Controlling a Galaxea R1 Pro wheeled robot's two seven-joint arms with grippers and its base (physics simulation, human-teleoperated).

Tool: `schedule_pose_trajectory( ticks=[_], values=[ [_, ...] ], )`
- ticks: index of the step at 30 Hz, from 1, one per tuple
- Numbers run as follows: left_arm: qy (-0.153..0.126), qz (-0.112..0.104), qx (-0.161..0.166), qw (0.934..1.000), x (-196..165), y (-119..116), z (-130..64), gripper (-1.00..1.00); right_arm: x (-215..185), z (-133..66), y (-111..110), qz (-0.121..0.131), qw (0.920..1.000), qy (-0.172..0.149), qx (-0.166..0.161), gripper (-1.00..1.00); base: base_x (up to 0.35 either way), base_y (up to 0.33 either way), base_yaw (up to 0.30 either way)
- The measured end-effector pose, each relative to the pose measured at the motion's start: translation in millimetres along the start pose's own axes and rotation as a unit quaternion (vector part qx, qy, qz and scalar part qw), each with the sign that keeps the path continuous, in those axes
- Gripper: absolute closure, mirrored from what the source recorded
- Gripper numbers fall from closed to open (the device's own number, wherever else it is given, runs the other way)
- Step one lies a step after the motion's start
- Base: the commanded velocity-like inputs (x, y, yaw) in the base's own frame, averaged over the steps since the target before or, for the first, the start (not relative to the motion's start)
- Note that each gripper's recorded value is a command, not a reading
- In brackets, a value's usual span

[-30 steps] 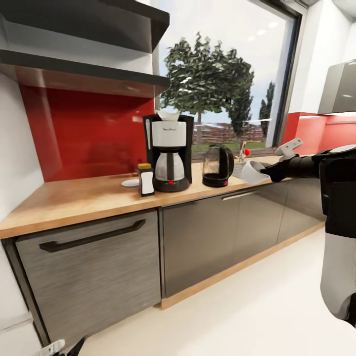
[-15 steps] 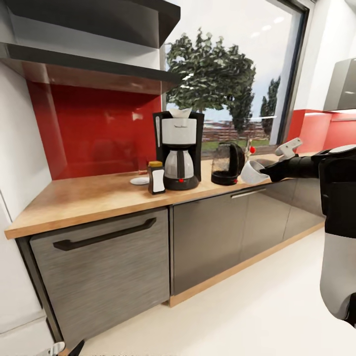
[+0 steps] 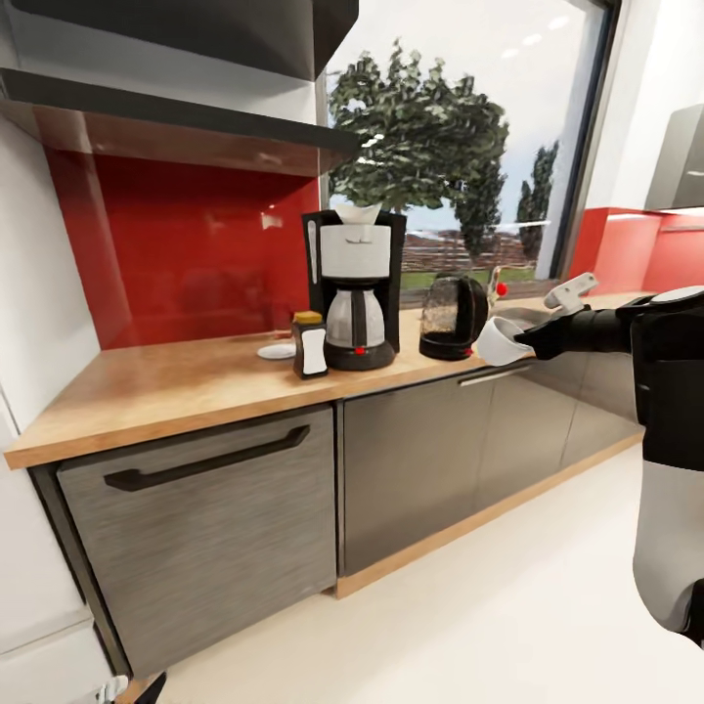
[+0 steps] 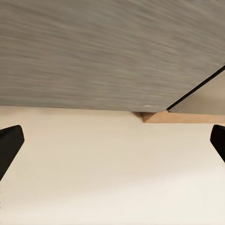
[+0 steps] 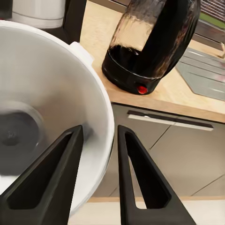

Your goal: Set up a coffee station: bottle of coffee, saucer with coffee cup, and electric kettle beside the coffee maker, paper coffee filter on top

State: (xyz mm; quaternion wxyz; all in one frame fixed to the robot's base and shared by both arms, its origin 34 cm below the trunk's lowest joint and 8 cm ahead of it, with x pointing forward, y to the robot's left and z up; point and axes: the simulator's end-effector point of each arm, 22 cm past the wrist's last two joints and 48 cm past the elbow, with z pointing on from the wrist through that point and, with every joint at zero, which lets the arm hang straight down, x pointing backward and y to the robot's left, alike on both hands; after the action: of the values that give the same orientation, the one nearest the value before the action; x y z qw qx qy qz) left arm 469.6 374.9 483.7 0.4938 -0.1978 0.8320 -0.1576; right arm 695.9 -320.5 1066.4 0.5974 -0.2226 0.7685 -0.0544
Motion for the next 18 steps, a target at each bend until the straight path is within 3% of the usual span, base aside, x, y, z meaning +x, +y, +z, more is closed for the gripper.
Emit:
schedule_pose_trajectory(
  ticks=[11, 18],
  values=[
    [0.002, 0.0, -0.001, 1.0, 1.8, 1.0, 0.2, -1.0, 2.4, 2.8, 7.1, 0.001, 0.9999, 0.002, -0.017, 1.0, -0.093, 0.268, -0.002],
    [0.001, 0.0, -0.001, 1.0, 0.9, 0.5, 0.2, -1.0, 1.4, 1.2, 8.0, 0.001, 0.9998, 0.001, -0.019, 1.0, -0.104, 0.293, -0.162]
  ],
)
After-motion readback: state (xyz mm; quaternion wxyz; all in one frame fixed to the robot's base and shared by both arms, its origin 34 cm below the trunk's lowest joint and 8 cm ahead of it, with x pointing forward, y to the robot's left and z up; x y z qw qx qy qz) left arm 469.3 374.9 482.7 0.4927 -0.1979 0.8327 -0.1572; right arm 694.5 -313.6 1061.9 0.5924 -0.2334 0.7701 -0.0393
